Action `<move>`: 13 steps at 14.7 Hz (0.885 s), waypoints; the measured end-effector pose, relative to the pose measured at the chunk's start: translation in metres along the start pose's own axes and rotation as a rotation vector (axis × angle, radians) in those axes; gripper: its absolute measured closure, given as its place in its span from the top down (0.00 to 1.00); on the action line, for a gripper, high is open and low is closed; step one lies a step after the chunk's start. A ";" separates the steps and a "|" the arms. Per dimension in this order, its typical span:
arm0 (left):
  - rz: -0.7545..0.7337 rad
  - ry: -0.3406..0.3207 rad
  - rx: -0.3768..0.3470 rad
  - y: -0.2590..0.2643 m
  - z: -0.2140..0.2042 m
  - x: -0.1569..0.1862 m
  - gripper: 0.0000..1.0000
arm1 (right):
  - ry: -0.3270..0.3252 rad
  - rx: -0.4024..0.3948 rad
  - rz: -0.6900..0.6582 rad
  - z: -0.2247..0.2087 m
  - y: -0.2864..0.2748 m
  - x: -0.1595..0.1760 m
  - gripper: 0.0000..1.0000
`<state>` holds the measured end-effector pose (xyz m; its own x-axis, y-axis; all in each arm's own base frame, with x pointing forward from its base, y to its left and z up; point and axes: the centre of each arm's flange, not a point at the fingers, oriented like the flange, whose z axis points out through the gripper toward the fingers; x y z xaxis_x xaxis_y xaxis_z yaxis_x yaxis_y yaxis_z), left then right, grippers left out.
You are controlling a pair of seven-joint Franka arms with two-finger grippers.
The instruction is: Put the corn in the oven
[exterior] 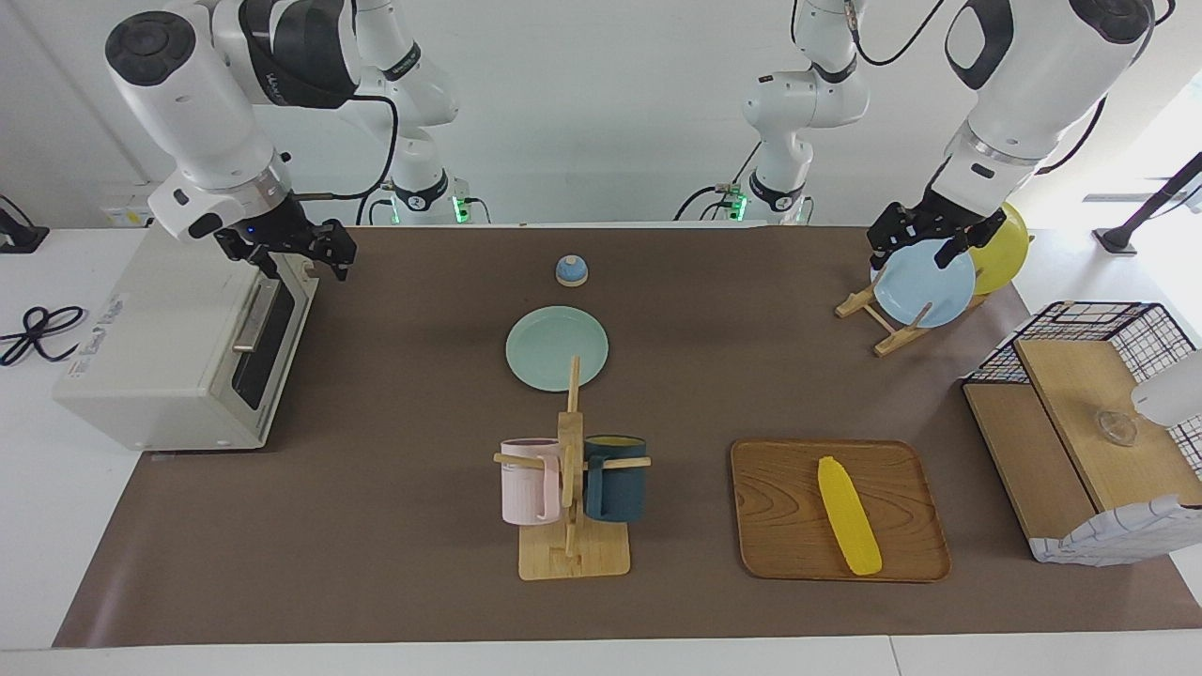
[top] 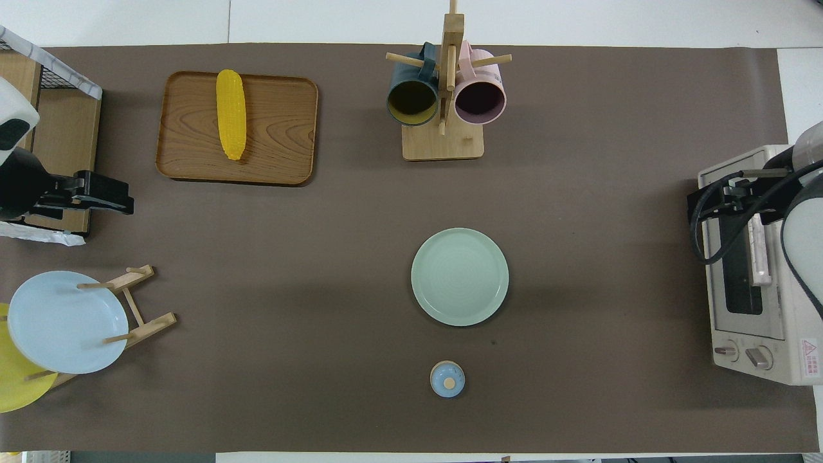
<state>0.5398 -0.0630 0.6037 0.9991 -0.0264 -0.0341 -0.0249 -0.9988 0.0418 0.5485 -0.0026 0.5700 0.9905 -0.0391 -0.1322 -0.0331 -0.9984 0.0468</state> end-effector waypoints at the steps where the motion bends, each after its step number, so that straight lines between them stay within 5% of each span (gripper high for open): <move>1: 0.000 0.000 0.000 0.000 0.000 0.000 1.00 | 0.000 0.000 0.000 0.000 0.000 0.000 1.00; 13: -0.007 0.048 -0.004 -0.003 -0.001 0.007 1.00 | 0.000 0.000 0.000 0.000 0.000 0.000 1.00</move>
<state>0.5468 -0.0602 0.6042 0.9998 -0.0174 0.0140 -0.0181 -0.9988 0.0458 0.5485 -0.0026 0.5701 0.9905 -0.0391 -0.1320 -0.0331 -0.9984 0.0468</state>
